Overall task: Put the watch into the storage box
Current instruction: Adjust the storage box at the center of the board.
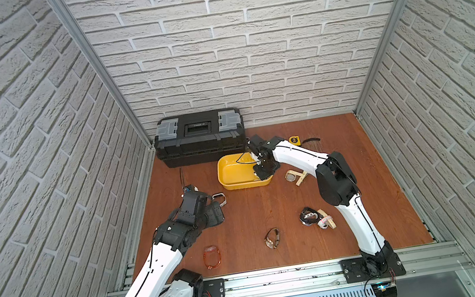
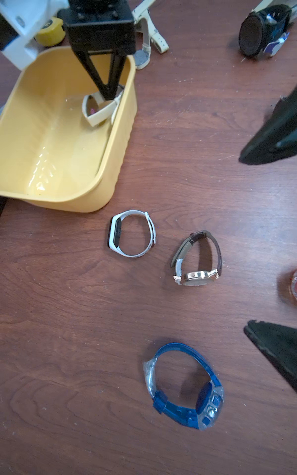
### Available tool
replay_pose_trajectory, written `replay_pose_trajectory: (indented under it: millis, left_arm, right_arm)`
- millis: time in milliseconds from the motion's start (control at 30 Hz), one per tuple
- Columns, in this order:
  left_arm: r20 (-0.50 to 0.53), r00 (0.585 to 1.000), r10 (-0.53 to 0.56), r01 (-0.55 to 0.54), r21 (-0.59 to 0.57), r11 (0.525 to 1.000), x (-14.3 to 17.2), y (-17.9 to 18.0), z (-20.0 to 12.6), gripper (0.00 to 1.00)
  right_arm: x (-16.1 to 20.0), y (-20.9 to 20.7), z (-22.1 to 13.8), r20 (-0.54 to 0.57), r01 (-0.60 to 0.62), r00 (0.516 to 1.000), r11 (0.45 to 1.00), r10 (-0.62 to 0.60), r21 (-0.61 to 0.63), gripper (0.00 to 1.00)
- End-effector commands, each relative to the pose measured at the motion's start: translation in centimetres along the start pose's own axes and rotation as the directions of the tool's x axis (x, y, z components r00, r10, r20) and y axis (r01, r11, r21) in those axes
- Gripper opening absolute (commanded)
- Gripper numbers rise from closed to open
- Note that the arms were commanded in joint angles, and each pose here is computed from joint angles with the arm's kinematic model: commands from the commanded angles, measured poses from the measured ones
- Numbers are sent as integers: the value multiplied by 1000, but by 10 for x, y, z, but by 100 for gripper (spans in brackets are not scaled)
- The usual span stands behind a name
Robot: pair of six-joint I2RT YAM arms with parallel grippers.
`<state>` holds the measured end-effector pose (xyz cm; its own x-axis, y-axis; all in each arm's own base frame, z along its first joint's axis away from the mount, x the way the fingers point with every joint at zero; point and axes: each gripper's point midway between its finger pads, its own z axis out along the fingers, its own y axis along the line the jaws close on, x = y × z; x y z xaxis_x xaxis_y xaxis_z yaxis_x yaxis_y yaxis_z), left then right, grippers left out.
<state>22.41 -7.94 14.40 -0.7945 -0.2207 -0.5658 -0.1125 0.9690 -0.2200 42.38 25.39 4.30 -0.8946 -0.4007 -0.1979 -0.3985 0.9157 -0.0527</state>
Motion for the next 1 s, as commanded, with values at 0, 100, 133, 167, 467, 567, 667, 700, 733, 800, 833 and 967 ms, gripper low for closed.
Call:
replay_pose_trajectory:
  millis: [0,100,133,167,467,567,667,700,733,800,833,967]
  left_arm:
    - [41,999,14,-15,31,999,-14,-10,-6,98]
    - [49,999,11,-13,33,999,-17,-11,-6,98]
    - [50,999,11,-13,33,999,-17,-11,-6,98]
    - [51,999,11,-12,33,999,-18,-12,-6,98]
    - [40,999,4,-5,30,1000,-14,-12,-1,98]
    - [33,999,-1,0,32,999,-12,-13,2,98]
    - [26,1000,-4,3,42,999,-10,-15,5,98]
    - [24,1000,0,-1,44,999,-10,-17,5,98]
    - [24,1000,2,-3,45,999,-10,-18,5,98]
    - [26,1000,7,-9,49,999,-11,-19,4,98]
    - [26,1000,9,-10,51,999,-12,-20,4,98]
    - [31,1000,0,-1,52,999,-13,-19,1,98]
  right_arm:
    - [12,-8,-28,16,46,999,999,-46,18,3]
    - [36,-14,-33,-19,72,997,997,-72,31,2]
    - [43,-16,-35,-27,77,997,996,-76,35,3]
    - [50,-18,-36,-37,81,996,996,-79,41,3]
    - [104,-15,-55,-87,203,976,979,-201,14,3]
    - [106,-19,-55,-67,174,983,984,-172,26,5]
    - [103,-15,-53,-60,162,985,987,-162,0,14]
    - [100,-13,-52,-57,162,985,987,-162,-9,17]
    - [98,-11,-51,-55,160,985,987,-161,-14,23]
    - [91,-12,-50,-38,146,988,989,-146,-7,31]
    - [88,-11,-50,-30,140,990,990,-140,-12,35]
    - [67,2,-65,68,120,991,990,-115,-73,45]
